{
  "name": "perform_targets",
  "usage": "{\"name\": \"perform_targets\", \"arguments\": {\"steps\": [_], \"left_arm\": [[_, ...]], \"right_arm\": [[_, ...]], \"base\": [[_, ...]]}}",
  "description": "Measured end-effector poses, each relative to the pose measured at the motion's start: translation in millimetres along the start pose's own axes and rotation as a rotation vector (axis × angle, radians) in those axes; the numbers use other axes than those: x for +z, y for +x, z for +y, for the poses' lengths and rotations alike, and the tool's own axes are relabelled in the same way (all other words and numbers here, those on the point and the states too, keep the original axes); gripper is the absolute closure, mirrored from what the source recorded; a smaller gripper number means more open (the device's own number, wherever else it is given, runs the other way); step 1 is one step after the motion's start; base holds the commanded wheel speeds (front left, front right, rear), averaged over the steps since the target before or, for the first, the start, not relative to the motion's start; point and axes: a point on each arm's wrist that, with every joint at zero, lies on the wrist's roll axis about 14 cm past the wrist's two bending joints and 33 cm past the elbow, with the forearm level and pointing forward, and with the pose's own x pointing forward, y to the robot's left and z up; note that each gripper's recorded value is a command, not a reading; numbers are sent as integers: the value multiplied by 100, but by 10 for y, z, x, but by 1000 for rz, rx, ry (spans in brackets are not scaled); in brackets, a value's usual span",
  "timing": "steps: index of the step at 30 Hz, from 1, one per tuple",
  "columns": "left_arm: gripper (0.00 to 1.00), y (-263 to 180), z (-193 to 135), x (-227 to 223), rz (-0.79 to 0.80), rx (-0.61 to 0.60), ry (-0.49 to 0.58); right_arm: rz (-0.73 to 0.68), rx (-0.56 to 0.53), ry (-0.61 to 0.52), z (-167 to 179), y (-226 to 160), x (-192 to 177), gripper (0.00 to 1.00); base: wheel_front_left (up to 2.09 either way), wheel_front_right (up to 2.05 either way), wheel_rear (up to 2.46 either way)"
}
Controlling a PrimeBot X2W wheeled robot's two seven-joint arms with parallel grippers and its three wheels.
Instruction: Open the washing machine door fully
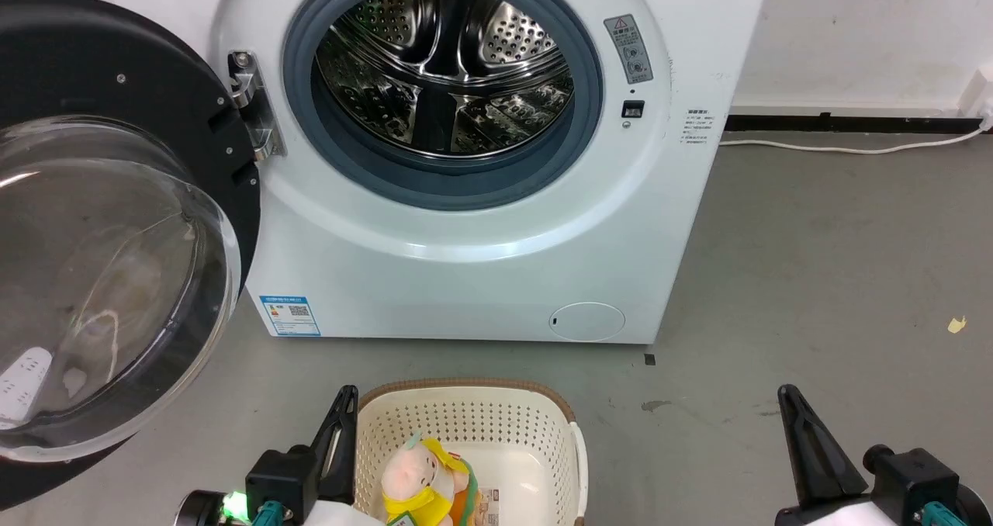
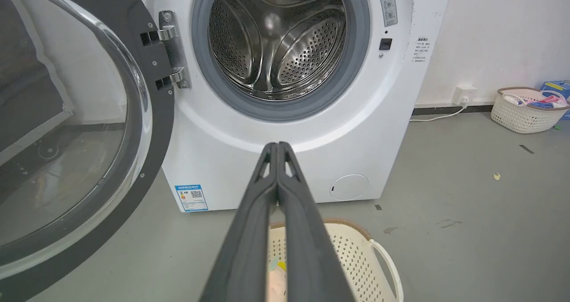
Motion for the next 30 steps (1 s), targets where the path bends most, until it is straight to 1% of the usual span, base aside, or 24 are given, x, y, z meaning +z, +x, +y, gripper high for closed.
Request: {"name": "perform_targets", "arguments": {"steps": [30], "left_arm": [[100,77,47,34,21,4,18]], "right_arm": [[38,-7,-23,-31,18,-6,100]], "base": [[0,0,0]]}}
